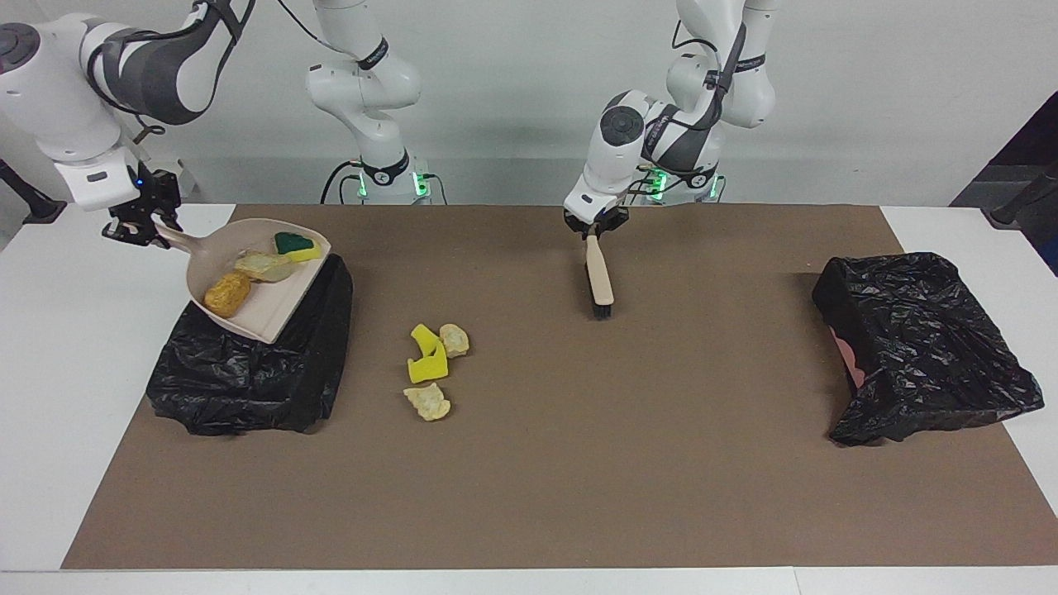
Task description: Sweep and dump trash in bin
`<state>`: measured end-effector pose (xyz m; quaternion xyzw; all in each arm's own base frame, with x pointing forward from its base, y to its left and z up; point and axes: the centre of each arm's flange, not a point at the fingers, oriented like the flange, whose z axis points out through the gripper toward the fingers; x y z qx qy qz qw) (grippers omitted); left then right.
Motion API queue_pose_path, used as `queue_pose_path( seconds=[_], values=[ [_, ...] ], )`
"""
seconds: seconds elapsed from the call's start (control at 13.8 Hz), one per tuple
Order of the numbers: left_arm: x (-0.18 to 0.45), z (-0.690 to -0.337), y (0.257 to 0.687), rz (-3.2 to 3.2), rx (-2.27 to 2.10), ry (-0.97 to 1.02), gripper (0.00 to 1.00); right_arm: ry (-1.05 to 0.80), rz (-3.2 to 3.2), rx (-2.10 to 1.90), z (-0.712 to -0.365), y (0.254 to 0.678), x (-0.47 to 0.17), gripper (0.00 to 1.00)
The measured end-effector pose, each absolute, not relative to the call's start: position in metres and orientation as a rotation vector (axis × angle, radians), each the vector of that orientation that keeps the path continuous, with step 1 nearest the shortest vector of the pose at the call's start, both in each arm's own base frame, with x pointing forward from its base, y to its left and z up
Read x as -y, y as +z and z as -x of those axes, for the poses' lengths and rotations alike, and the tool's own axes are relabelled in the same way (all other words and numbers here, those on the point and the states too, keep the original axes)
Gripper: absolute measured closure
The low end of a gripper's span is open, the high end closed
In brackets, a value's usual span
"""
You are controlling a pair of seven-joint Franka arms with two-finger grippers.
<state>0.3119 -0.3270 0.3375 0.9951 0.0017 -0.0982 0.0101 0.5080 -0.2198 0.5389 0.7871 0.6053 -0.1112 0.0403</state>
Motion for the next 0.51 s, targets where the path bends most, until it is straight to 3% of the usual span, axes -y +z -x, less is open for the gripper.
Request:
queue_pose_path(
  seconds=[0.22,0.44,0.51],
  values=[
    [0.317,-0.331,0.345,-3.085,-0.054,-0.277,0.38,-0.435,-2.235,-1.858,-0.521,0.543,0.211,0.69],
    [0.279,-0.380,0.360,-3.042,0.002,-0.215,0.01,-0.532,-2.067,-1.880,-0.532,0.539,0.196,0.69],
    [0.261,-0.399,0.366,-3.029,0.018,-0.190,0.00,-0.580,-2.008,-1.890,-0.534,0.537,0.189,0.69]
  ],
)
